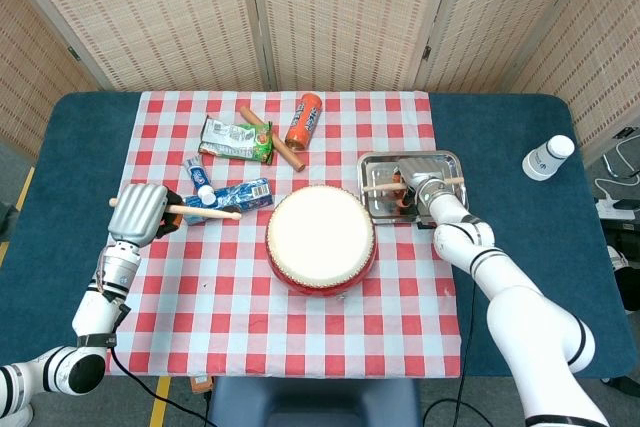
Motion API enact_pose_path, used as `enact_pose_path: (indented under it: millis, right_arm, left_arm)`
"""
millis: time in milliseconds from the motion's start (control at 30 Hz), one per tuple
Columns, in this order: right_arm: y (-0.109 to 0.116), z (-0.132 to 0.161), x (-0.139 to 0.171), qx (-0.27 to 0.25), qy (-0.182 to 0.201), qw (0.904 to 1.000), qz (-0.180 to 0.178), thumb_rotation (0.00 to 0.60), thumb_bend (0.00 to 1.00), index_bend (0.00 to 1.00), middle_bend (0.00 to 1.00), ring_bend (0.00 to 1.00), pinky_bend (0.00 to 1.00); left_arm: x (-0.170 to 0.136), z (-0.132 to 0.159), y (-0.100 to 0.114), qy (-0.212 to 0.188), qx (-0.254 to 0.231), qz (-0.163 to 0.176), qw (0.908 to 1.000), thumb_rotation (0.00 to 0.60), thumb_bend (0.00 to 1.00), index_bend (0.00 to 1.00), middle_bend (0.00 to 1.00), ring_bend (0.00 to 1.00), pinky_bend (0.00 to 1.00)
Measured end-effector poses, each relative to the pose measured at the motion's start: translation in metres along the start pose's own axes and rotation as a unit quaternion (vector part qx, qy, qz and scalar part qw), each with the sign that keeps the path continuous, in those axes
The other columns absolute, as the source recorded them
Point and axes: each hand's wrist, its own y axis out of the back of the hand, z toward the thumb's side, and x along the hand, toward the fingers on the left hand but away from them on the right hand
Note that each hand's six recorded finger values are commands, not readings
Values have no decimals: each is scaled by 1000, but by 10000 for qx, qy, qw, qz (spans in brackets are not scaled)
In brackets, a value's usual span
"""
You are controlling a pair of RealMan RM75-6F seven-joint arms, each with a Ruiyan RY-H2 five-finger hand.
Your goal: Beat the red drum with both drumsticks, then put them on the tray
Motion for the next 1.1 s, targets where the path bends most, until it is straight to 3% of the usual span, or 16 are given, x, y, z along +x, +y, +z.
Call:
enact_pose_path:
  millis: [100,200,400,567,833,1100]
  right_arm:
    - [-1,1,-2,-20,-23,10000,25,600,96,141,256,105,284]
    - [2,2,-1,13,3,10000,-24,600,82,97,214,68,251]
    - [14,5,4,109,116,9997,-176,600,82,102,209,66,246]
    - [31,14,24,184,469,9977,-451,600,81,151,209,90,251]
    - [57,49,99,60,1329,9870,-897,600,81,245,284,189,319]
    - [100,72,182,-454,1849,9711,-1437,600,81,327,345,240,344]
  left_arm:
    - [0,-1,1,4,-10,28,10000,600,806,1000,1000,1000,1000]
    - [0,-1,3,-11,-9,61,10000,600,806,1000,1000,1000,1000]
    - [1,2,6,-63,-32,100,9999,600,807,1000,1000,1000,1000]
    - [3,8,2,-130,19,89,9999,600,806,1000,1000,1000,1000]
    - [8,23,1,-282,206,200,9992,600,806,1000,1000,1000,1000]
    - [12,47,2,-456,351,279,9980,600,805,1000,1000,1000,1000]
